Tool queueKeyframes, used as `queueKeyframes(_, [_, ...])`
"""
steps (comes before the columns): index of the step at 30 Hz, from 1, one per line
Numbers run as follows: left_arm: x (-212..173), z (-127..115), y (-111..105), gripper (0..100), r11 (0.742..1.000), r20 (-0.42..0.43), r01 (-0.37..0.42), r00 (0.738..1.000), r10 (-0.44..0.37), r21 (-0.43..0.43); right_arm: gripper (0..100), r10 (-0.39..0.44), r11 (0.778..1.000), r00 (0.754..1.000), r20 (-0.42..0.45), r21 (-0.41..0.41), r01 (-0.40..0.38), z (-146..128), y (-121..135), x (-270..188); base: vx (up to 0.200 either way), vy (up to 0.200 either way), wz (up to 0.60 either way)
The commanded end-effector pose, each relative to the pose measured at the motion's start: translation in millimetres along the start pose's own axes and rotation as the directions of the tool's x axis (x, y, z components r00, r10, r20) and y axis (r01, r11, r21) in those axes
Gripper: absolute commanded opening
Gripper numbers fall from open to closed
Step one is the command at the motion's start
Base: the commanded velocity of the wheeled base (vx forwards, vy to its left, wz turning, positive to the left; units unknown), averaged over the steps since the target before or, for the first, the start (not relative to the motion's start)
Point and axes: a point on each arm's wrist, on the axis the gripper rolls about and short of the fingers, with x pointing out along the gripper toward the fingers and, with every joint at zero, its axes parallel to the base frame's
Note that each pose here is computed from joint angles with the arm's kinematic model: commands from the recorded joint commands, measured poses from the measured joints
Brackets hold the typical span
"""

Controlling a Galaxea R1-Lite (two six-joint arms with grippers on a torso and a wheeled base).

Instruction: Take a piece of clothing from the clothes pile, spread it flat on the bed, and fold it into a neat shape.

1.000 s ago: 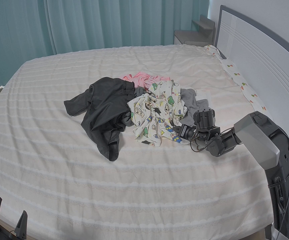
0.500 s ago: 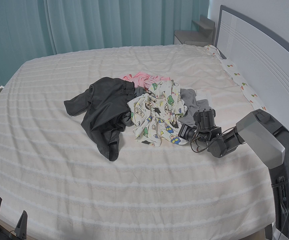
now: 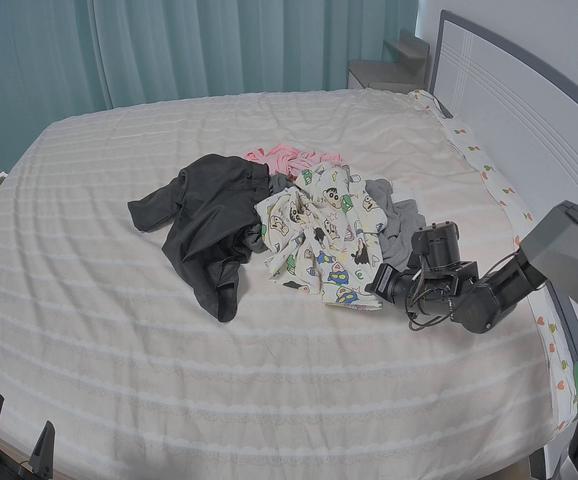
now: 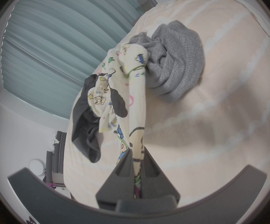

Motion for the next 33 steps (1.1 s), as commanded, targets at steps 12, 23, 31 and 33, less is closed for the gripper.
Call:
queueKeyframes(12, [-0.3, -3.5, 0.0, 100, 1.000, 0.005, 0.000, 1.000, 0.000, 0.000, 0, 0.363, 0.929, 0.930, 0.057, -0.093, -0.357, -22.6, 41.3, -199.3, 0.000, 0.000, 0.00])
queueKeyframes(23, [-0.5, -2.9, -0.1, 100, 1.000, 0.008, 0.008, 1.000, -0.008, 0.003, 0, 0.574, 0.810, 0.808, 0.130, -0.235, -0.537, 10.5, 80.2, -299.1, 0.000, 0.000, 0.00])
queueKeyframes(31, [-0.5, -2.5, -0.8, 100, 0.998, 0.013, 0.035, 0.999, -0.035, 0.043, 0, 0.667, 0.732, 0.739, 0.097, -0.273, -0.625, 33.1, 116.0, -338.4, 0.000, 0.000, 0.00])
queueKeyframes(33, [-7.3, 30.6, -1.4, 100, 0.998, 0.101, 0.069, 0.992, -0.069, 0.010, 0, 0.692, 0.708, 0.716, 0.090, -0.281, -0.648, 38.8, 128.1, -346.5, 0.000, 0.000, 0.00])
